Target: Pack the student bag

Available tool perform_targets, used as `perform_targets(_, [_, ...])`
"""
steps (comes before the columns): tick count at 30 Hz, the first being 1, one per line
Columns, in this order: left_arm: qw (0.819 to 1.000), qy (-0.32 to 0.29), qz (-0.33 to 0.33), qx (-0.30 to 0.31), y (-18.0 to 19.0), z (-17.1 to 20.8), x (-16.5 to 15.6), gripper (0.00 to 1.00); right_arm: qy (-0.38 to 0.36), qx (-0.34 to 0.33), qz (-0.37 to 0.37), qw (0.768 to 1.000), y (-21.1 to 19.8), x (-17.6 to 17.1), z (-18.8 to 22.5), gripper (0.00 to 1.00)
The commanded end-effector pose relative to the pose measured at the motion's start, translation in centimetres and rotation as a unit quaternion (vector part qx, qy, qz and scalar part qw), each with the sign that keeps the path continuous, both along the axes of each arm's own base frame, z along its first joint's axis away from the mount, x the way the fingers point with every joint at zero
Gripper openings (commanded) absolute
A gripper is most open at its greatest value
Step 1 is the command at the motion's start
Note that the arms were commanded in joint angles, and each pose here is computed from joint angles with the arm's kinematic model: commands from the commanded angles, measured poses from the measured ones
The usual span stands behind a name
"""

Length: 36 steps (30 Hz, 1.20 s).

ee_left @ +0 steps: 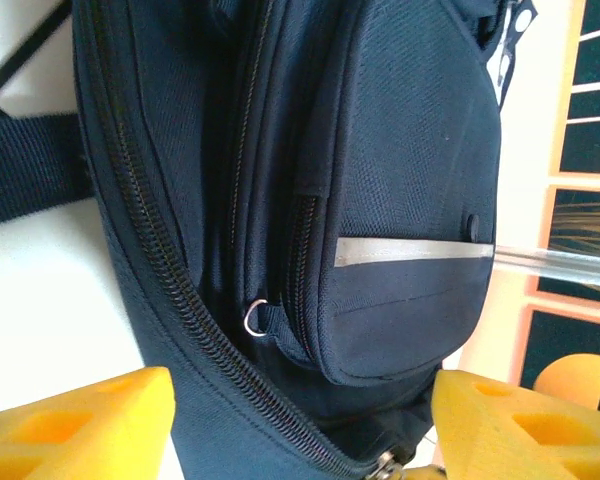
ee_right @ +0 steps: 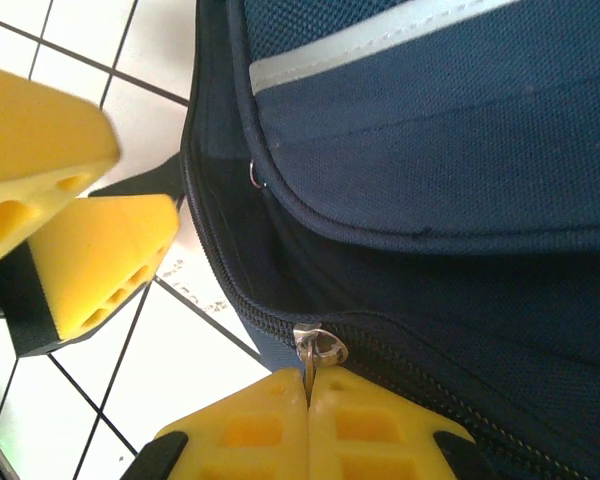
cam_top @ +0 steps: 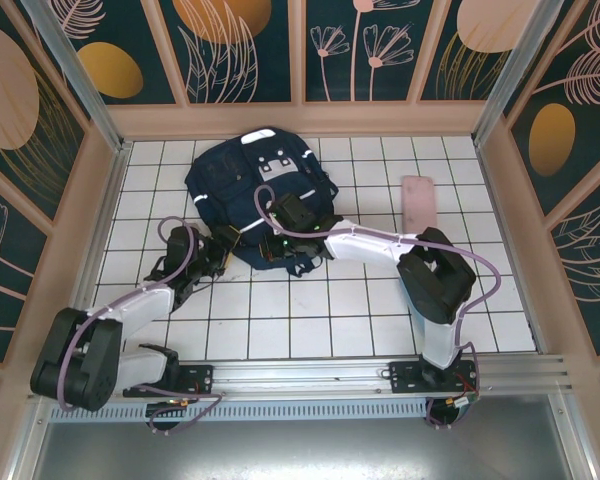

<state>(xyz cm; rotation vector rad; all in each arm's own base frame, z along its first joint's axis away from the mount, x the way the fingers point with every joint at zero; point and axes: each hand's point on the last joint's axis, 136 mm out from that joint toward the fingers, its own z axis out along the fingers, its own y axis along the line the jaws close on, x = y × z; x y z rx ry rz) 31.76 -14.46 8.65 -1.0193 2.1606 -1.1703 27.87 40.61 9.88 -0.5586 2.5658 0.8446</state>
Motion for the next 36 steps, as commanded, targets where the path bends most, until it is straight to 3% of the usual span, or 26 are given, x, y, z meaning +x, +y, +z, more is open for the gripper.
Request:
perform_targets(1, [0.999, -0.008, -0.01, -0.034, -1.5, 0.8, 0.7, 0.65, -0.033, 0.04, 0.026, 0.998, 1.2, -0.8, 3.0, 0.0])
perform_targets(7, [1.0, 0.014, -0.007, -0.023, -1.9, -1.1, 1.0, 0.6, -0.027, 0.011, 0.031, 0.999, 0.6, -2.5, 1.8, 0.0])
perform_targets(15, [0.998, 0.039, 0.053, -0.006, -0.1, -3.7, 0.9, 0.32, -0.041, -0.099, -0.019, 0.994, -3.5, -3.1, -1.4, 0.0])
perform_targets(21, [0.996, 0.039, 0.078, 0.014, 1.0, -4.5, 0.9, 0.12, -0.072, -0.199, -0.08, 0.974, -8.4, -2.0, -3.3, 0.0])
perform_targets(24, [0.995, 0.041, 0.082, 0.024, 1.3, -5.0, 1.0, 0.05, -0.078, -0.217, -0.097, 0.968, -9.9, -1.4, -3.4, 0.0])
perform_targets(29, [0.995, 0.042, 0.085, 0.033, 1.5, -5.4, 1.1, 0.0, -0.089, -0.229, -0.123, 0.961, -12.1, -0.1, -3.0, 0.0])
perform_targets(36, [0.994, 0.035, 0.088, 0.063, 2.1, -5.1, 1.5, 0.0, -0.114, -0.259, -0.184, 0.941, -17.8, 4.7, -3.0, 0.0])
